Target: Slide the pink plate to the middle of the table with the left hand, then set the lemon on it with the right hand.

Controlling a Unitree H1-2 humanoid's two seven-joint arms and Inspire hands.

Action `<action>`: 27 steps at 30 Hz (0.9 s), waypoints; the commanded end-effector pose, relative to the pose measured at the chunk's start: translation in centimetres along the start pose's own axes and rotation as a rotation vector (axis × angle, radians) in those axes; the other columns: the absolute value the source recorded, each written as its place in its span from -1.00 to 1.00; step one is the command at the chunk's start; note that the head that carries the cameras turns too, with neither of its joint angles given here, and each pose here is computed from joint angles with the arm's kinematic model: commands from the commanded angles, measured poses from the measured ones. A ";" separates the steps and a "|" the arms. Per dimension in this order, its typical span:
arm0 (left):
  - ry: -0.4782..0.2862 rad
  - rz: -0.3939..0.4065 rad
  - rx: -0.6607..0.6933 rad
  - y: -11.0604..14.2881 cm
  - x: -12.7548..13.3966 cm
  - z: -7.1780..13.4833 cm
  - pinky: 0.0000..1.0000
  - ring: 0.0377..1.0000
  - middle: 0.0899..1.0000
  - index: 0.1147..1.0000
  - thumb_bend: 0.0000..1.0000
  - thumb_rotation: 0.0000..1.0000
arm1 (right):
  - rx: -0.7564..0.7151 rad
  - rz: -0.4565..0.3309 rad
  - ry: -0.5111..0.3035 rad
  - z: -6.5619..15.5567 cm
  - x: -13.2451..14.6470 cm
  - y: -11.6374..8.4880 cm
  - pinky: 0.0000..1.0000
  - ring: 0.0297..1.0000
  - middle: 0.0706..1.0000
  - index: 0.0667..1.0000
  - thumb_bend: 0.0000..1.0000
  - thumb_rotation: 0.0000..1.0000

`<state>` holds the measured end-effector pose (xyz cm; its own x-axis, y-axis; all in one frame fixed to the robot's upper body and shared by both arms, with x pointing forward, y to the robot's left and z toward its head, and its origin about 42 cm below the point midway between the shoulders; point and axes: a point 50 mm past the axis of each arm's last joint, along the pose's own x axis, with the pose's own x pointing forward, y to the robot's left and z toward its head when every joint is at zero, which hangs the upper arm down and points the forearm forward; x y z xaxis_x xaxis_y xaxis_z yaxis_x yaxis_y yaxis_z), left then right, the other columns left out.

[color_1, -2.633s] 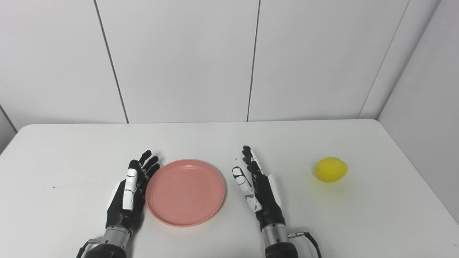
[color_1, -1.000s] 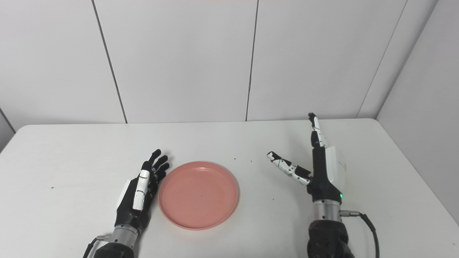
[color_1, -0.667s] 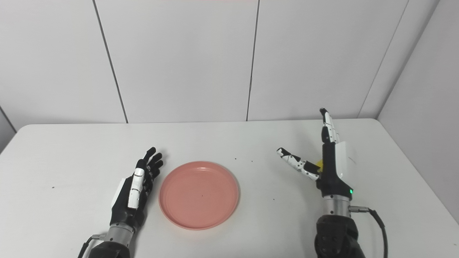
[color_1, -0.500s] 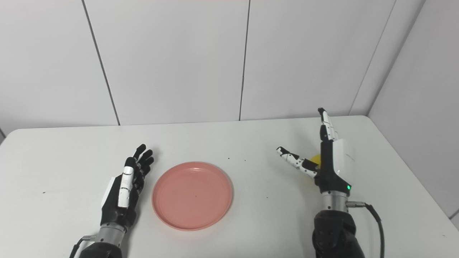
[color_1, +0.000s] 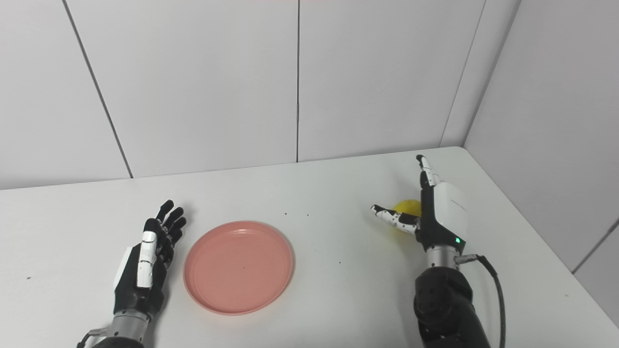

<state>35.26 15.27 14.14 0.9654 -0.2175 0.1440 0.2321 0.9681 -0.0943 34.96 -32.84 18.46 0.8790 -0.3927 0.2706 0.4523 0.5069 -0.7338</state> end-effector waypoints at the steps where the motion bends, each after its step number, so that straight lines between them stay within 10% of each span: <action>1: -0.069 -0.025 -0.004 -0.5 1.3 1.9 0.98 0.88 0.87 0.87 0.26 1.00 | -0.030 -0.047 -0.031 0.9 1.8 -1.7 0.53 0.74 0.78 0.82 0.84 -0.27; 27: -0.056 -0.025 -0.002 -0.5 1.1 1.4 0.98 0.87 0.85 0.85 0.35 1.00 | -0.038 0.024 0.043 0.1 2.9 -1.3 0.53 0.73 0.78 0.81 0.86 -0.24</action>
<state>35.26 15.12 13.90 0.9653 -0.2232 0.1354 0.2369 0.9669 -0.0953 35.81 -34.58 18.00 0.8892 -0.4206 0.1798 0.3882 0.4862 -0.7829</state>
